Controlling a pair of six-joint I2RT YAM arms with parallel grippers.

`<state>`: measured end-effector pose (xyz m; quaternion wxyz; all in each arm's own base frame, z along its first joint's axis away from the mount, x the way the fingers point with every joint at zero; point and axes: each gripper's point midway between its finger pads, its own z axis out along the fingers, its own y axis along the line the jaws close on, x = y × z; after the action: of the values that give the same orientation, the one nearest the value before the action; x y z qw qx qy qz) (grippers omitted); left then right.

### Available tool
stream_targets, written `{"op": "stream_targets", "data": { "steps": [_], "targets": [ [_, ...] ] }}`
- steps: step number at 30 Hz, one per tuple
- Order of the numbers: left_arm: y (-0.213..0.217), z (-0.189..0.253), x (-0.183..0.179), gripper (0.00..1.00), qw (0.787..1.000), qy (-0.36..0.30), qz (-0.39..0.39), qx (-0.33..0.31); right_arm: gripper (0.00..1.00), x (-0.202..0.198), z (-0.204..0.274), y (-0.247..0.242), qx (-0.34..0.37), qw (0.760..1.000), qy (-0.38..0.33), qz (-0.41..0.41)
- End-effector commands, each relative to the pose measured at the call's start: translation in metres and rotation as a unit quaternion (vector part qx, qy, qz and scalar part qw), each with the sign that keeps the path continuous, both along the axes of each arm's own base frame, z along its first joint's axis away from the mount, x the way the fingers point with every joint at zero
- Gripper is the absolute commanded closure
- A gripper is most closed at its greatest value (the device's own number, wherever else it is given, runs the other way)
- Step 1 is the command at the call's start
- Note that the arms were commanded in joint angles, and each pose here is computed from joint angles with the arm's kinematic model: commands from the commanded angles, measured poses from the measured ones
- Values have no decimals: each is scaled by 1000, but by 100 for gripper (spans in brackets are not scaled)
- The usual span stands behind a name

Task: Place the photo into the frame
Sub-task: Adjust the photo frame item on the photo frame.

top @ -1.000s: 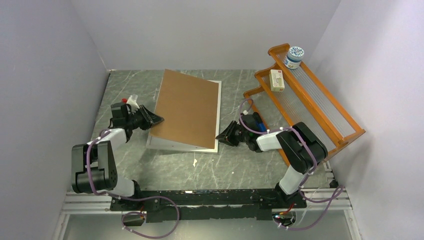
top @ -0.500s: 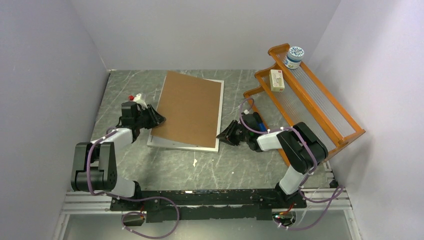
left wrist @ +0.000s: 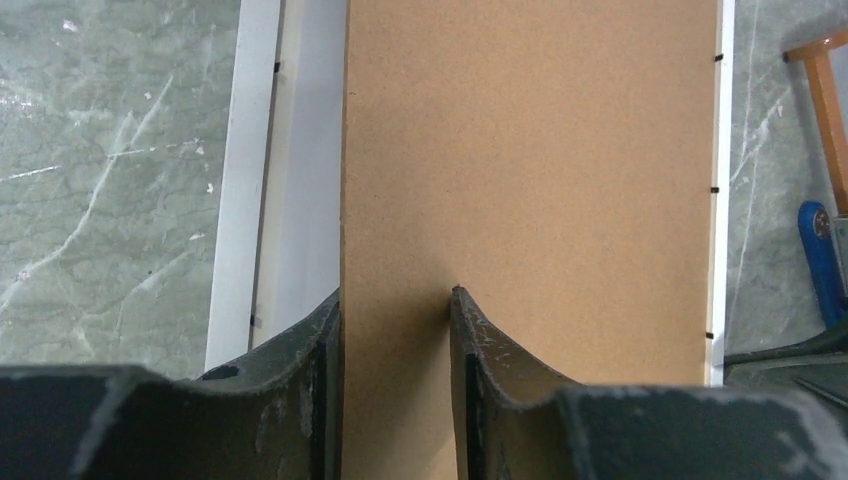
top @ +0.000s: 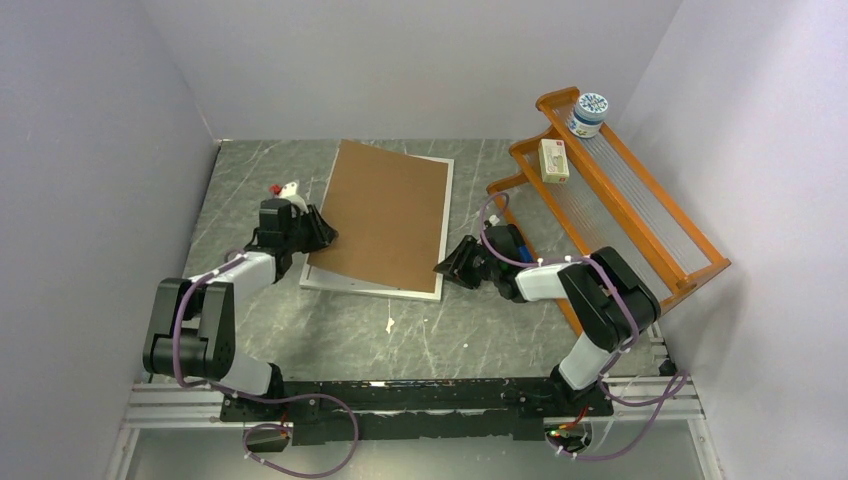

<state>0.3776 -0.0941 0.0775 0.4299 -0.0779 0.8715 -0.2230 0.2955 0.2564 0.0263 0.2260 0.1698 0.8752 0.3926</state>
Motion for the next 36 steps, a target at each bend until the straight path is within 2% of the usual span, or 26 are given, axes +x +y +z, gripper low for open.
{"op": "stream_targets", "data": {
  "steps": [1, 3, 8, 16, 24, 36],
  "targets": [
    [-7, -43, -27, 62, 993, 77, -32, 88, 55, -22, -19, 1, -38, 998, 34, 32],
    [-8, -47, -30, 60, 989, 102, -30, 100, 53, -23, -19, 2, -44, 998, 33, 38],
    [-7, -52, -38, 49, 976, 173, -17, 130, 48, -27, -21, -1, -68, 996, 36, 43],
    [10, -53, -43, 31, 962, 216, 29, 166, 43, -26, -15, -13, -109, 993, 23, 31],
    [32, -44, -40, 21, 950, 221, 86, 205, 39, -27, -10, -22, -128, 991, 16, 22],
    [13, 0, -32, 17, 971, 171, 61, 155, 37, -24, 3, -23, -139, 990, -7, 31]
  ]
}}
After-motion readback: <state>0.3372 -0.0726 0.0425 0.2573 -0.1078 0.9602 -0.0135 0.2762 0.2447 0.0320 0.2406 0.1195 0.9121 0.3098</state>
